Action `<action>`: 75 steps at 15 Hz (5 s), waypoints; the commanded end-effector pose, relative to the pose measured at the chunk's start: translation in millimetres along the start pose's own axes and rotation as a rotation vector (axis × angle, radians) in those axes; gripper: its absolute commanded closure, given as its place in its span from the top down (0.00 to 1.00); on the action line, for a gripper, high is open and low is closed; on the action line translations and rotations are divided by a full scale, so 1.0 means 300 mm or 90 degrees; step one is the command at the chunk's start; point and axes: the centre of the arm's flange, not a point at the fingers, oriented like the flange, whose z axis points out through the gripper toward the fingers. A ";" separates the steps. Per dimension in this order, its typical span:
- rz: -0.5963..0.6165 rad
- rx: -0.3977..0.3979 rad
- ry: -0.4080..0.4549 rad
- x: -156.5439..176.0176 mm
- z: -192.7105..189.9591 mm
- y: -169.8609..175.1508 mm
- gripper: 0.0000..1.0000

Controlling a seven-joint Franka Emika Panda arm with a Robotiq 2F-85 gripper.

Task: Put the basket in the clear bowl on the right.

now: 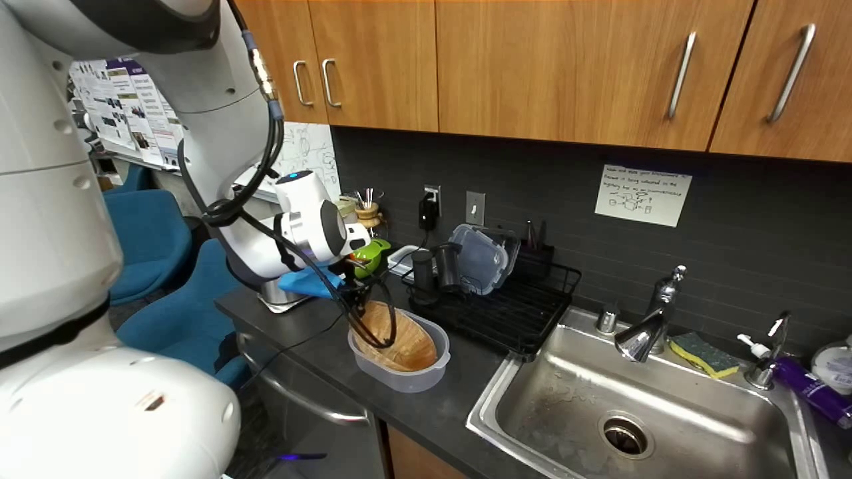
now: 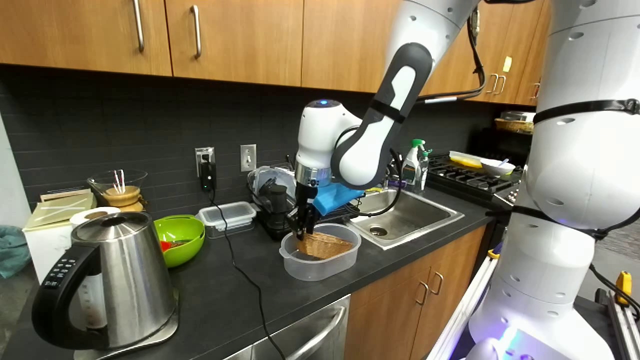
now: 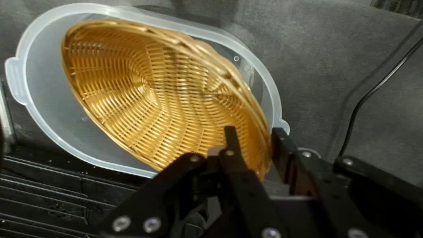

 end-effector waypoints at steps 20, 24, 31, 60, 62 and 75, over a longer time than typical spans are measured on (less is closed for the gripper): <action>0.023 -0.009 -0.013 -0.013 0.022 0.063 0.78; 0.023 -0.009 -0.013 -0.013 0.022 0.063 0.78; 0.023 -0.009 -0.013 -0.014 0.022 0.063 0.78; 0.023 -0.009 -0.013 -0.014 0.022 0.063 0.78; 0.023 -0.009 -0.013 -0.014 0.022 0.063 0.78; 0.023 -0.009 -0.013 -0.014 0.022 0.063 0.78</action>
